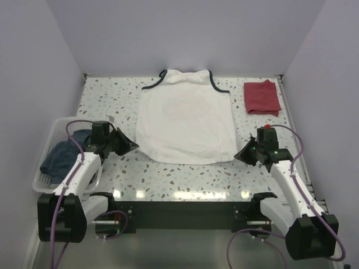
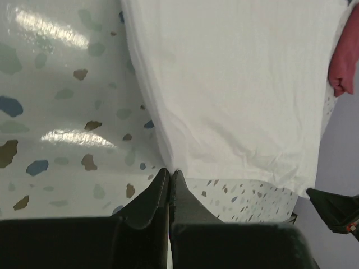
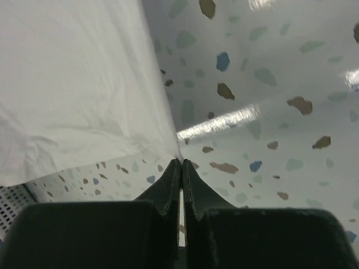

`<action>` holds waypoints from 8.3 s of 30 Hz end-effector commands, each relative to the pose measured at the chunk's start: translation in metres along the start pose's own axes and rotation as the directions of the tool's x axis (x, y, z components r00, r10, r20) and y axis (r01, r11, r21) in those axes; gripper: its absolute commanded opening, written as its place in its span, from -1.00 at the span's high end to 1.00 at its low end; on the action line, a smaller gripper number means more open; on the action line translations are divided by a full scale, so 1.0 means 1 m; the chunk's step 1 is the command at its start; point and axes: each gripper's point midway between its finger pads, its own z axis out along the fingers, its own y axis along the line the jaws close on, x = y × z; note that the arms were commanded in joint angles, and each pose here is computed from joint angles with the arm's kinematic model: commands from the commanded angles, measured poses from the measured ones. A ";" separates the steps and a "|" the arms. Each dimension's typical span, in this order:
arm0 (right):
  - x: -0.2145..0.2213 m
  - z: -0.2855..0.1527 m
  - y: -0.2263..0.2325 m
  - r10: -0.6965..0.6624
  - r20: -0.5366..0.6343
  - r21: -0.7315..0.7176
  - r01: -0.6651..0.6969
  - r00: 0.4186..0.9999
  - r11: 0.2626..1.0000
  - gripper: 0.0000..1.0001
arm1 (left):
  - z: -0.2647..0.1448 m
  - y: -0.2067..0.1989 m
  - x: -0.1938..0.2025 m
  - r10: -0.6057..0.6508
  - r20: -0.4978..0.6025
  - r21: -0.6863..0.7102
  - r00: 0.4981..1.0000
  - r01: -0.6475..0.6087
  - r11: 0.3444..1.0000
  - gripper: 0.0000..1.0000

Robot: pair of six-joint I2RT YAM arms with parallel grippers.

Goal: Fold and stack the tank tops
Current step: Flatten the tank top out, then fold the tank top

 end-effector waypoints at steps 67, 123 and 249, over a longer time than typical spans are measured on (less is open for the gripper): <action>0.341 0.100 0.300 -0.823 -0.036 -0.187 0.805 0.567 0.563 0.37 | -0.020 -0.148 -0.270 0.298 0.389 -0.077 0.872 -0.291 0.954 -0.21; 0.314 -0.002 0.161 -0.883 -0.206 -0.437 0.768 0.422 0.469 1.00 | 0.171 -0.021 -0.089 0.195 -0.011 -0.192 0.981 -0.194 0.962 -0.04; 0.308 0.057 0.158 -0.902 -0.220 -0.310 0.851 0.371 0.425 0.53 | 0.220 -0.035 -0.119 0.343 0.020 -0.408 0.939 -0.305 0.861 0.47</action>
